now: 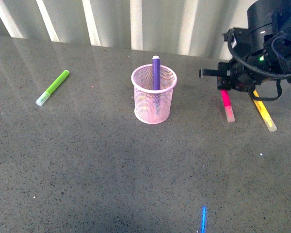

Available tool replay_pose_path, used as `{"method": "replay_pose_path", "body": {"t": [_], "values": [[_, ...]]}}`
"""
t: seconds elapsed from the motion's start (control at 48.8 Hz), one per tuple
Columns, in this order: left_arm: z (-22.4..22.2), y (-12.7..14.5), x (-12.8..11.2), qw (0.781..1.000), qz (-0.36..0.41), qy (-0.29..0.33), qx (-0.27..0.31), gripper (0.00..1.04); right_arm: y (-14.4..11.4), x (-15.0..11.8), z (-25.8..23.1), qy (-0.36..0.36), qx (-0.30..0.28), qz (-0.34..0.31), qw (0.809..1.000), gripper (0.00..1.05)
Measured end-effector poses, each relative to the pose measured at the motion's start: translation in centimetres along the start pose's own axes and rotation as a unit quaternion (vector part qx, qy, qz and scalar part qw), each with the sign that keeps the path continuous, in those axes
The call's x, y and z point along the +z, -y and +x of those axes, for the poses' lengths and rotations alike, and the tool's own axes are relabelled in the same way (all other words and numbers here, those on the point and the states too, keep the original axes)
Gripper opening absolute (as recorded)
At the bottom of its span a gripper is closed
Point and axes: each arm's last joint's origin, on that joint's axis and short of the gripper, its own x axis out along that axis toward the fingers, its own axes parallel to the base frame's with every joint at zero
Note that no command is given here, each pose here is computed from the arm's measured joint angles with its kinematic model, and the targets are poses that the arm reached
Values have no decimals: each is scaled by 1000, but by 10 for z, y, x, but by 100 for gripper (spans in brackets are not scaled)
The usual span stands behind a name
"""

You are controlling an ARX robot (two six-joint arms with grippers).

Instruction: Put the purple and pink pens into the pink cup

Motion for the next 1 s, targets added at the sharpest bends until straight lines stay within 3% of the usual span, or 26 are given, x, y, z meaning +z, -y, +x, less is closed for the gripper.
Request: {"method": "replay_pose_path", "body": {"t": [0.123, 0.246, 0.389, 0.471, 0.635, 1.004], "values": [[0, 0, 0, 1000, 0, 0, 0, 98, -3, 22, -29, 117, 30, 15, 993, 12], [0, 0, 0, 1000, 0, 0, 0, 98, -13, 46, -67, 255, 96, 17, 962, 12], [0, 0, 0, 1000, 0, 0, 0, 98, -27, 53, -91, 337, 171, -11, 926, 12], [0, 0, 0, 1000, 0, 0, 0, 98, -41, 44, -97, 351, 225, -43, 908, 12], [0, 0, 0, 1000, 0, 0, 0, 98, -64, 29, -97, 340, 283, -91, 892, 12], [0, 0, 0, 1000, 0, 0, 0, 98, -106, 9, -82, 321, 326, -117, 882, 12]]}}
